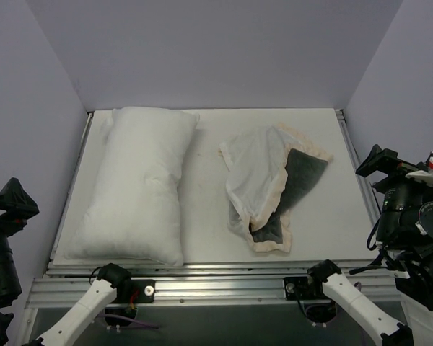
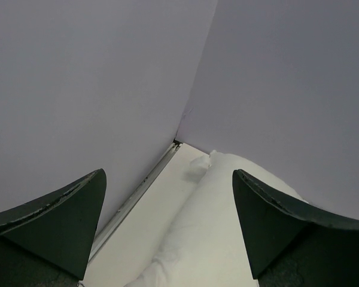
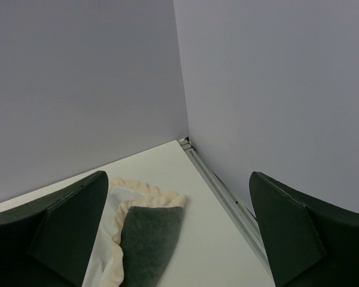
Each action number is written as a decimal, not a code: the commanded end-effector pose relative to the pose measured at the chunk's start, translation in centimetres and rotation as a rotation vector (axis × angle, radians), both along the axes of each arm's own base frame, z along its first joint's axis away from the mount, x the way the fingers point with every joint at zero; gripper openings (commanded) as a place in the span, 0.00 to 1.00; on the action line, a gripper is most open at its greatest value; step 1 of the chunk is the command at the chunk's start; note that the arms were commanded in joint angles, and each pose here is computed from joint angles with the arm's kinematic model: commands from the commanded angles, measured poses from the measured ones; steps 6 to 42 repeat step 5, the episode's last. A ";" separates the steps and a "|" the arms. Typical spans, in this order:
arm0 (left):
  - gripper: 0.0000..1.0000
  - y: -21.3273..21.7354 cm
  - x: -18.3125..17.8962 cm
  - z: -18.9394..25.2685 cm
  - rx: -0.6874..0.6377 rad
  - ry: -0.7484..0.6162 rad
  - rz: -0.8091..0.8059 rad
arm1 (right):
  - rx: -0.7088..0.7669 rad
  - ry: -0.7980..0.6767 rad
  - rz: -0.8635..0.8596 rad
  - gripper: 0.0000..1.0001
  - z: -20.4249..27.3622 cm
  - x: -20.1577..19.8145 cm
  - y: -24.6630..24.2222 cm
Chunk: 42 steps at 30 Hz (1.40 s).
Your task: Remove the pillowcase from the pillow
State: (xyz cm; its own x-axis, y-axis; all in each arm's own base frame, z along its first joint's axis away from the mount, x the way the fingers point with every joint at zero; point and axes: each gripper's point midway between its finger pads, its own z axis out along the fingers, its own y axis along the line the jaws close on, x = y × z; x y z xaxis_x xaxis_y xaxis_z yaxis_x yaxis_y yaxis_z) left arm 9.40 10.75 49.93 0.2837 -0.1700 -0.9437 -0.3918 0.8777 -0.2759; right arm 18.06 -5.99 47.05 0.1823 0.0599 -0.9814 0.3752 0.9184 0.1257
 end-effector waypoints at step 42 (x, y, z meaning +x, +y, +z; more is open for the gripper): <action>0.94 0.5 -0.2 0.7 -0.030 -0.043 0.016 | 0.015 -0.034 -0.024 1.00 0.6 -0.1 -0.3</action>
